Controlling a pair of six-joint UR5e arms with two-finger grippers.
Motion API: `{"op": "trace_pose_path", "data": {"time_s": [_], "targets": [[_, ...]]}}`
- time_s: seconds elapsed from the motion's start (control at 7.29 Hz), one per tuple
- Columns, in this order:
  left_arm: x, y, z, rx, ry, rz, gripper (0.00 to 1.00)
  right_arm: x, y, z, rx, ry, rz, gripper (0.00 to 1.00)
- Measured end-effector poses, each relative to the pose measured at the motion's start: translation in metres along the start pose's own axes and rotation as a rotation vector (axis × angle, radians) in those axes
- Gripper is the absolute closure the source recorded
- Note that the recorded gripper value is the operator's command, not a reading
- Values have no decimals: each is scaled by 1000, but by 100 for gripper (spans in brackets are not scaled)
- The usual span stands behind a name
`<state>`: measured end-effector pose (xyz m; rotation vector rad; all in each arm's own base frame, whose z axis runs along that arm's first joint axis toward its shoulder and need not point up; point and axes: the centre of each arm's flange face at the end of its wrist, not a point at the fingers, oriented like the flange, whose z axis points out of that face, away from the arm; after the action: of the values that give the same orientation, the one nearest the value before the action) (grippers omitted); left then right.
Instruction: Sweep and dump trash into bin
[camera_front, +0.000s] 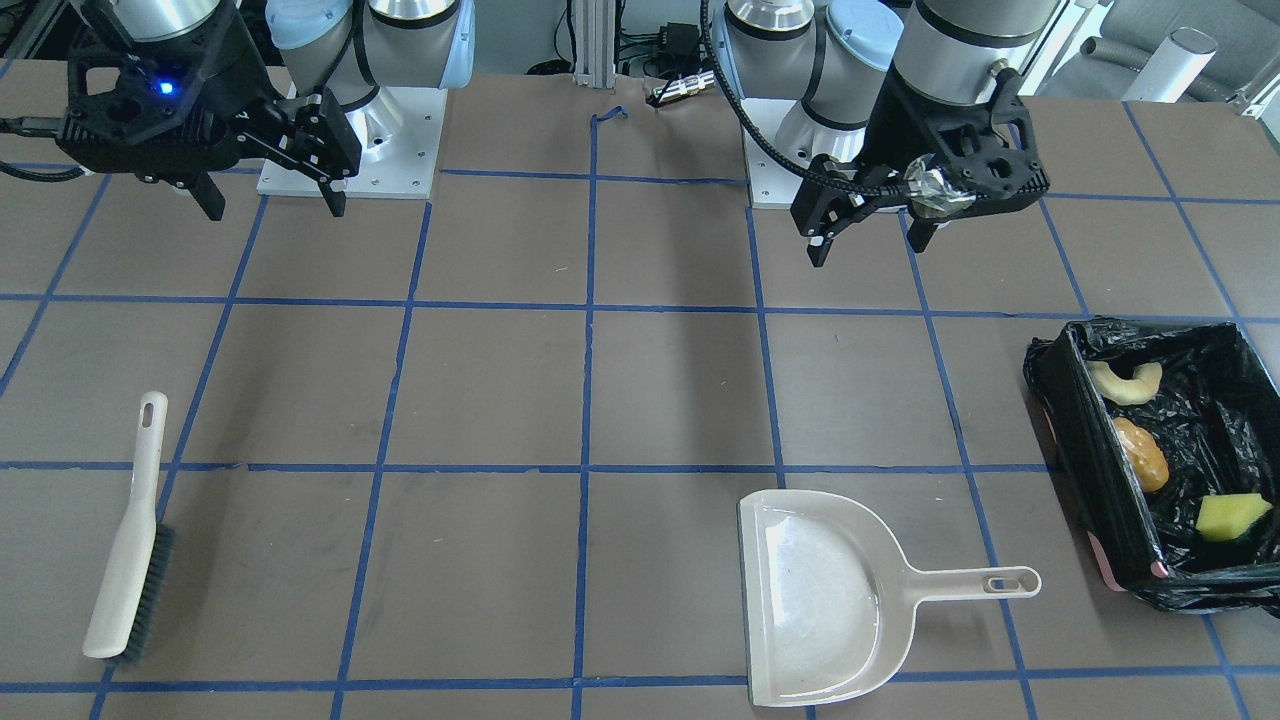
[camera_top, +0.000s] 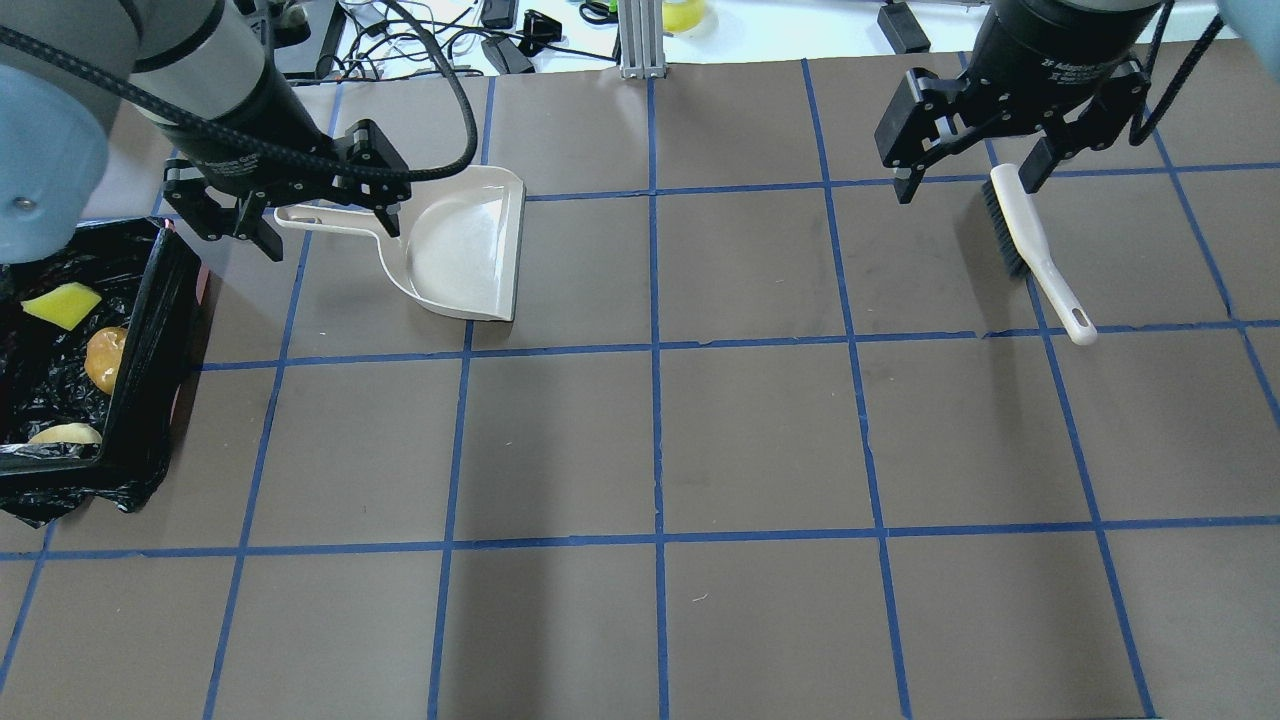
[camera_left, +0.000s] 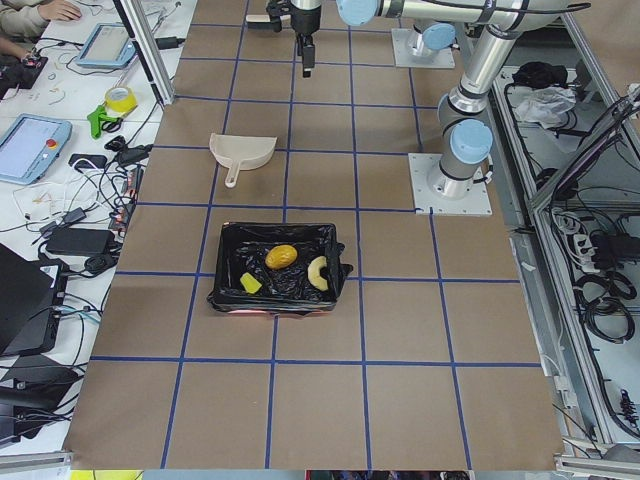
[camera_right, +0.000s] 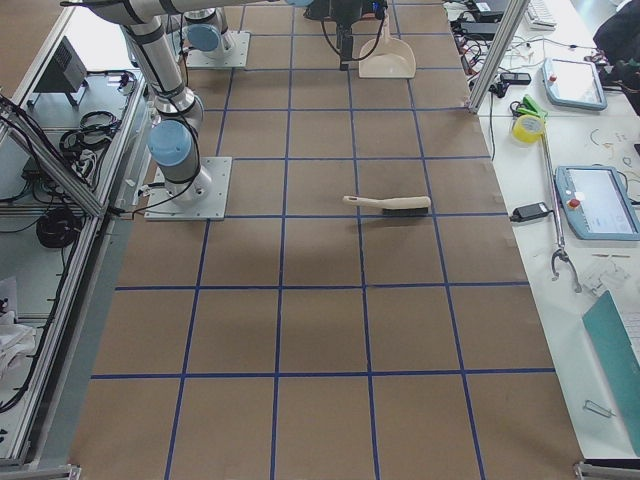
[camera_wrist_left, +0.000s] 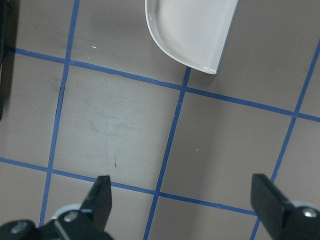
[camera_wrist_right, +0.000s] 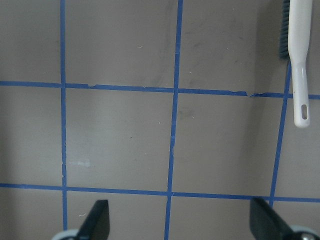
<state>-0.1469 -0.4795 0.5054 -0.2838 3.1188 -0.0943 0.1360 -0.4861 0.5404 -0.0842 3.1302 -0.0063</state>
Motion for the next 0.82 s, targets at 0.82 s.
{"op": "trace_pose_path", "data": {"time_s": [0.82], "targets": [[9,7,-4,8,6,22,0,1,0,1,-3,8,-43,0]]}}
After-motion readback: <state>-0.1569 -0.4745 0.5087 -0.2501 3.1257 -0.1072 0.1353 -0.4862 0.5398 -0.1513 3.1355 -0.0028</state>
